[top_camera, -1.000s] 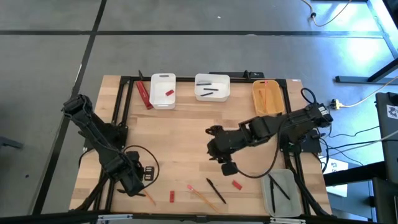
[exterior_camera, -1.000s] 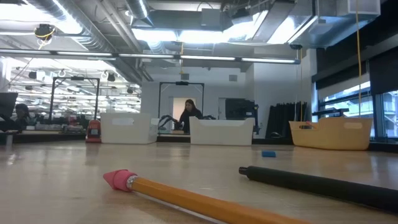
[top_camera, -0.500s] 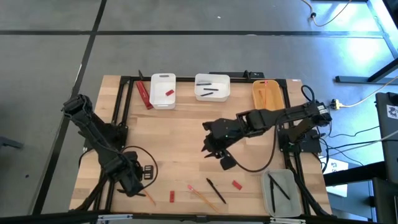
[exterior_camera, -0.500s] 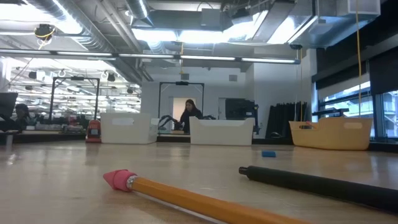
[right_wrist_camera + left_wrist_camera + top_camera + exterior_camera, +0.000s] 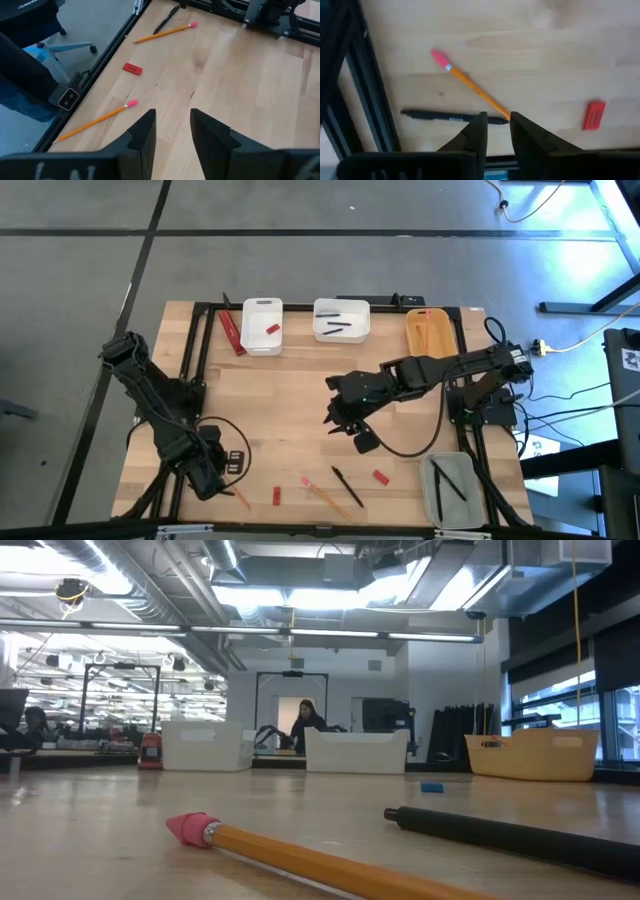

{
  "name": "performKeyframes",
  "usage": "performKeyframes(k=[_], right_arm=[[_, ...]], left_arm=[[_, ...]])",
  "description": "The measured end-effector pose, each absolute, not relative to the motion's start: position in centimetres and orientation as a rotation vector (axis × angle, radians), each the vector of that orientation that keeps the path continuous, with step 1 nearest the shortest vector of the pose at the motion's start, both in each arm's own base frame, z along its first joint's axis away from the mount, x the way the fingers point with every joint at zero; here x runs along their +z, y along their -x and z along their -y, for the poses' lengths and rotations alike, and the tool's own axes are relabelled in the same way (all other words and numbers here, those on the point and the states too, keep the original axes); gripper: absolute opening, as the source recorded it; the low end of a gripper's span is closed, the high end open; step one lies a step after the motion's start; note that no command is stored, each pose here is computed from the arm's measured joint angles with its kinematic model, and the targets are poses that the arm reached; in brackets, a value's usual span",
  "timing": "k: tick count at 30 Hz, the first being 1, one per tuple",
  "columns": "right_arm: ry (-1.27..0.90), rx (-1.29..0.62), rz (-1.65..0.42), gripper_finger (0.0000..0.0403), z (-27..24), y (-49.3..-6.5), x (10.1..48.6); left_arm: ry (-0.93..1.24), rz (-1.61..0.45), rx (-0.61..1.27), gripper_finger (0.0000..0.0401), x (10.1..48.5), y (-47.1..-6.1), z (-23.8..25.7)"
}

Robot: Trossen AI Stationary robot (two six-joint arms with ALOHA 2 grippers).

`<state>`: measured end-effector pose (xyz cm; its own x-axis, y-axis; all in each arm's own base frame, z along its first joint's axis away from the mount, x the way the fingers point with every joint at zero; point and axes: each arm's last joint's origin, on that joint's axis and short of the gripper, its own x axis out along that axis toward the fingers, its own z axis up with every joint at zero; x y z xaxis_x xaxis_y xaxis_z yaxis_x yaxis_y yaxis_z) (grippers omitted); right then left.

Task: Sort crayons/erasers/pens/pencils in bins
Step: Put the yellow pencil into the yellow bin

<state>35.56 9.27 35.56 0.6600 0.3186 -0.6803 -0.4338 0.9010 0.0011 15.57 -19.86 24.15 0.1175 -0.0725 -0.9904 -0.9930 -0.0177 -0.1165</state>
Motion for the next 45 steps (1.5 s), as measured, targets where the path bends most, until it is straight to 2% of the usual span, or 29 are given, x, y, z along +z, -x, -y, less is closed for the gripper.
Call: performKeyframes(k=[4, 13, 25, 29, 36, 40, 45], right_arm=[[0.167, 0.428, -0.736, 0.0123, -9.3, -35.6, 35.6], [0.167, 0.427, -0.736, 0.0123, -9.3, -35.6, 35.5], [0.167, 0.427, -0.736, 0.0123, -9.3, -35.6, 35.5], [0.167, 0.427, -0.736, 0.0123, -9.3, -35.6, 35.5], [0.167, 0.427, -0.736, 0.0123, -9.3, -35.6, 35.5], [0.167, 0.427, -0.736, 0.0123, -9.3, -35.6, 35.5], [0.167, 0.427, -0.736, 0.0123, -9.3, -35.6, 35.5]], left_arm=[[1.158, -1.225, 0.941, 0.0076, 24.2, -15.8, 19.7], [0.603, -1.255, 0.502, 0.0074, 24.2, -16.1, 19.5], [0.504, -1.282, 0.470, 0.0073, 24.1, -15.9, 19.3], [0.416, -1.299, 0.438, 0.0096, 24.1, -15.8, 19.0], [0.304, -1.334, 0.355, 0.0176, 24.1, -15.3, 19.3], [0.151, -1.349, 0.202, 0.0189, 24.1, -14.6, 20.0], [0.040, -1.355, 0.099, 0.0190, 24.1, -13.7, 20.6]])
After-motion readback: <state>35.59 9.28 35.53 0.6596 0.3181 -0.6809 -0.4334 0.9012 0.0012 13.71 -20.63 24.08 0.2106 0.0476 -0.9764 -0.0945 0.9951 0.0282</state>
